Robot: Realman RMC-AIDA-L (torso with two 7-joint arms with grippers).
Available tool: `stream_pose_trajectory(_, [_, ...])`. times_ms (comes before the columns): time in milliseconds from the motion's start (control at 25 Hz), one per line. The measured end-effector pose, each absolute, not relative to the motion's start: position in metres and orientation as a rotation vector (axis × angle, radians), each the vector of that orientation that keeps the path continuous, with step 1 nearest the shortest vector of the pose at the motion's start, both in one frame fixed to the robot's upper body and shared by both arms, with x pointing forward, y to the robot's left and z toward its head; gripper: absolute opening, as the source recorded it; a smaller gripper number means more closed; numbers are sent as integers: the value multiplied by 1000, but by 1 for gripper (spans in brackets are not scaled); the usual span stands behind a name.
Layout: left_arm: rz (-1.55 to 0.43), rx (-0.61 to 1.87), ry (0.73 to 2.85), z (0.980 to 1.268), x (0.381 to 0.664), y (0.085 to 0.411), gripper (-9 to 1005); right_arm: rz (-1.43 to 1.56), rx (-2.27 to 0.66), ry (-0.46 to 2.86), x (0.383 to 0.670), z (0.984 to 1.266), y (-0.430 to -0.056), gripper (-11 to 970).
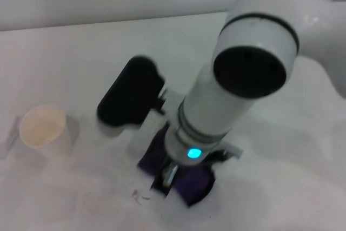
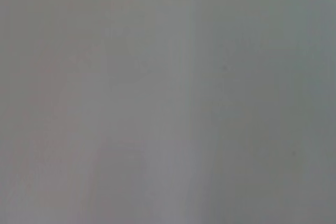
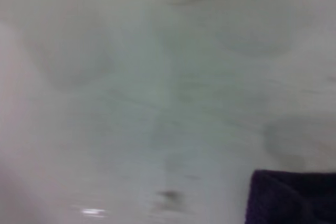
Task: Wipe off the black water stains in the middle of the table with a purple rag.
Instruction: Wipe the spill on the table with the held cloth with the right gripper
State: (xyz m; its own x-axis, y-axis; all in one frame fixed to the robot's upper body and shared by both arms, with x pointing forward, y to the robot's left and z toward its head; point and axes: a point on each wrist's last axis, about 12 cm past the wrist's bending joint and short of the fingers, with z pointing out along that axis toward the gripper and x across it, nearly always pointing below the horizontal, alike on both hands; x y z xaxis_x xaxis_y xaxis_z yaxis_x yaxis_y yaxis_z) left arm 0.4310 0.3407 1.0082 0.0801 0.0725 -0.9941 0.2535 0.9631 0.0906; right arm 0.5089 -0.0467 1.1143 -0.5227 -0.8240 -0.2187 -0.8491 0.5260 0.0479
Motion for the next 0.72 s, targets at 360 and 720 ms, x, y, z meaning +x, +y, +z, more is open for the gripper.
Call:
stream_pose_trajectory(360, [-151,274,1489,1008,433,338,891,450,-1540,2512,481,1111,-15,8])
stream_pose_trajectory(720, [-161,263,1508,1004,430,336,891,405,-1550,2491,491,1108,-13,8])
